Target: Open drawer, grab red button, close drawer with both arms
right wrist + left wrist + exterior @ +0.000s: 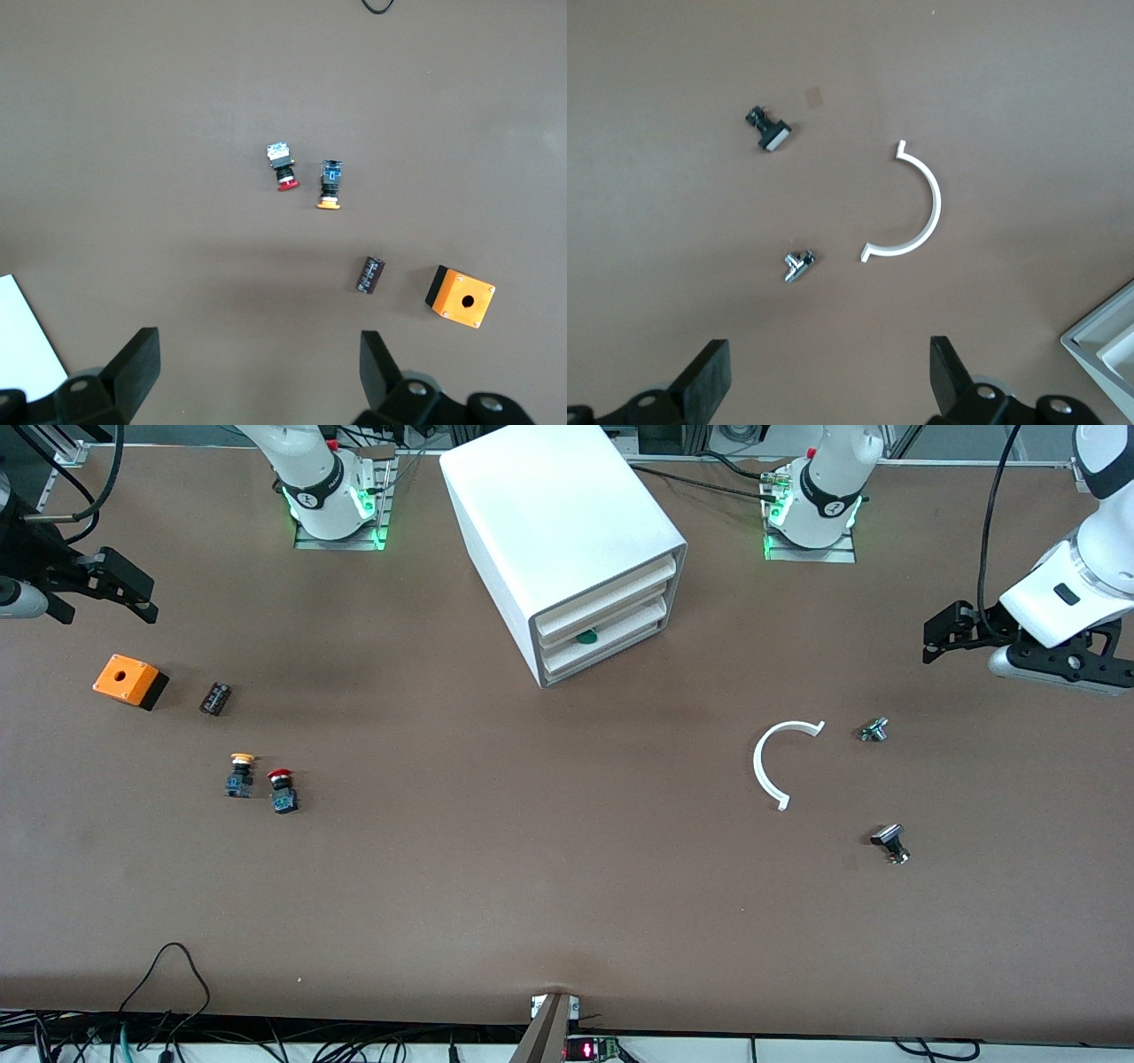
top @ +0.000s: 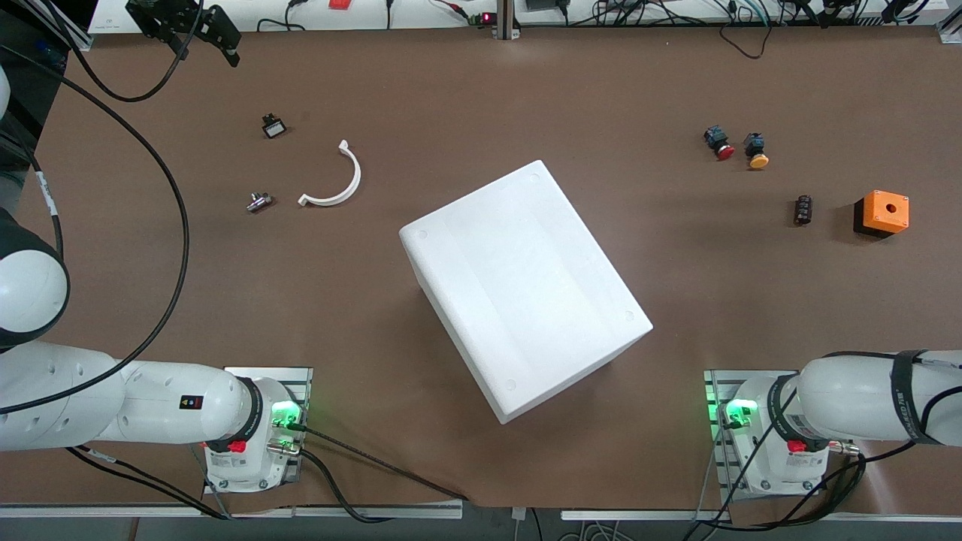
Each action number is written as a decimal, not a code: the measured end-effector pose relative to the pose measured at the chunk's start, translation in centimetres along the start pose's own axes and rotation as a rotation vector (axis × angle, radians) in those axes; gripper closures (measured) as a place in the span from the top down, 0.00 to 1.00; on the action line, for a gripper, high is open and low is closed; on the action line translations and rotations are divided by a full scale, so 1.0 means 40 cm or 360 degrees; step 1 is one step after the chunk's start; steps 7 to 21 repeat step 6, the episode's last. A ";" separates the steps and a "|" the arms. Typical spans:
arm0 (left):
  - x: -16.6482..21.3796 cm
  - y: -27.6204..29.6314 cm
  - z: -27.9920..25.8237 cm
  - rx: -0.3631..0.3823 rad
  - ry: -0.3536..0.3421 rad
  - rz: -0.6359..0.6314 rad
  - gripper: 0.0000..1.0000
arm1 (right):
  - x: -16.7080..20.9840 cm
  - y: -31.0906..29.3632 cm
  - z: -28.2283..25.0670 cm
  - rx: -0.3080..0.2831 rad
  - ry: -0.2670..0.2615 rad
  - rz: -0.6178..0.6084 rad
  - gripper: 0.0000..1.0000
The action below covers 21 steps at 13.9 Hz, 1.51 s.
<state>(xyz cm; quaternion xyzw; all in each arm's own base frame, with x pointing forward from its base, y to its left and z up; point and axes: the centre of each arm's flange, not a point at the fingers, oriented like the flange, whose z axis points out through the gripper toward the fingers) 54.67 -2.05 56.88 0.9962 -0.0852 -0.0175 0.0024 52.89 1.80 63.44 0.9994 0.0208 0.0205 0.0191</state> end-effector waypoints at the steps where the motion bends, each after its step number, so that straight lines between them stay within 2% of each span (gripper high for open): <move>1: -0.004 0.001 -0.003 -0.0001 -0.0006 -0.0024 0.99 | 0.000 0.000 0.000 0.0000 0.0000 0.0000 1.00; 4: -0.003 0.010 -0.013 0.0000 0.0005 -0.0073 0.99 | -0.001 0.000 0.001 0.0000 -0.0004 0.0000 1.00; 21: -0.003 0.010 -0.016 0.0001 0.0009 -0.0077 0.99 | -0.001 0.000 0.000 0.0000 -0.0005 0.0000 1.00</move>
